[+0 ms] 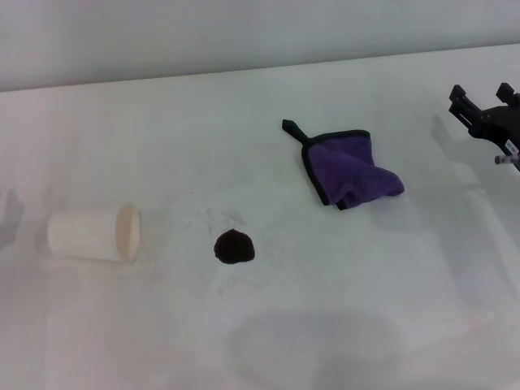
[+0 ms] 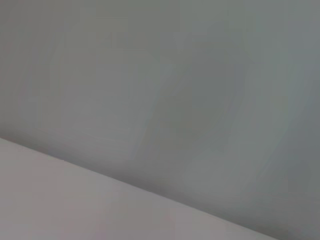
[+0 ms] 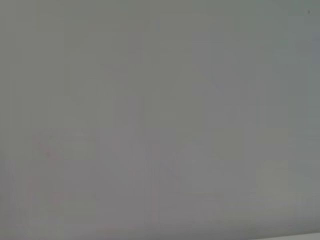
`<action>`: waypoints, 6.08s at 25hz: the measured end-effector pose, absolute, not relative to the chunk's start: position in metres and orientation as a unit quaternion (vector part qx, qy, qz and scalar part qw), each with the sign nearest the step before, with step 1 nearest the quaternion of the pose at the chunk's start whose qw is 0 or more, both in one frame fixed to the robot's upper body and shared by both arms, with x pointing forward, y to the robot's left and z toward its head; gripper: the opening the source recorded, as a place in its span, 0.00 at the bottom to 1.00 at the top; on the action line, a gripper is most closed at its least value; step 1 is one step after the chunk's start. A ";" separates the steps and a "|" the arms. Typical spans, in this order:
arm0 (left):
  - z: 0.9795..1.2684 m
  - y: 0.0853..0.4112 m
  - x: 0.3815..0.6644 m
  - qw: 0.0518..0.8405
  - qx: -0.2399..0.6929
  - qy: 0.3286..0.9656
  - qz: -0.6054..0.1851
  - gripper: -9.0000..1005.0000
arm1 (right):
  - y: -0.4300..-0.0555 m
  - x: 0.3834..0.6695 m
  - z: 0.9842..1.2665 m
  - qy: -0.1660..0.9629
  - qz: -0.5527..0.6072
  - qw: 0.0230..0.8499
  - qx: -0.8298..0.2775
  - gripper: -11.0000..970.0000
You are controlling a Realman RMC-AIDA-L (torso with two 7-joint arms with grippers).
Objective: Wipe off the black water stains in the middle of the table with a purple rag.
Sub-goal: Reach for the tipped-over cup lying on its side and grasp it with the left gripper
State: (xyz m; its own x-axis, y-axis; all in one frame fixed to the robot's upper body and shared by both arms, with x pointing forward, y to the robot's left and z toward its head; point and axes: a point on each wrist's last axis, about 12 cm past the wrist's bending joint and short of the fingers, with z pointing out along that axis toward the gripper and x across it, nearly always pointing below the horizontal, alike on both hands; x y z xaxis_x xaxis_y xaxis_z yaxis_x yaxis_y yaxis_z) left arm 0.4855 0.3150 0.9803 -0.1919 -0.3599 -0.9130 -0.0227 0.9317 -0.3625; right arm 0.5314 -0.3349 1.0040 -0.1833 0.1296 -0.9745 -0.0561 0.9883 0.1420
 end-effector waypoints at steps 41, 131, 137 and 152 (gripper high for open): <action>1.189 0.377 0.594 0.531 0.203 0.737 -0.365 0.85 | -0.339 0.532 1.006 0.764 0.069 0.641 0.021 0.90; 1.112 0.220 0.630 0.100 0.705 0.696 -0.087 0.84 | -0.337 0.541 1.003 0.777 0.079 0.621 0.059 0.90; 1.109 0.222 0.628 0.102 0.698 0.703 -0.090 0.84 | -0.337 0.541 1.003 0.777 0.079 0.621 0.059 0.90; 1.108 0.223 0.629 0.107 0.689 0.712 -0.087 0.84 | -0.338 0.540 1.003 0.778 0.079 0.621 0.057 0.90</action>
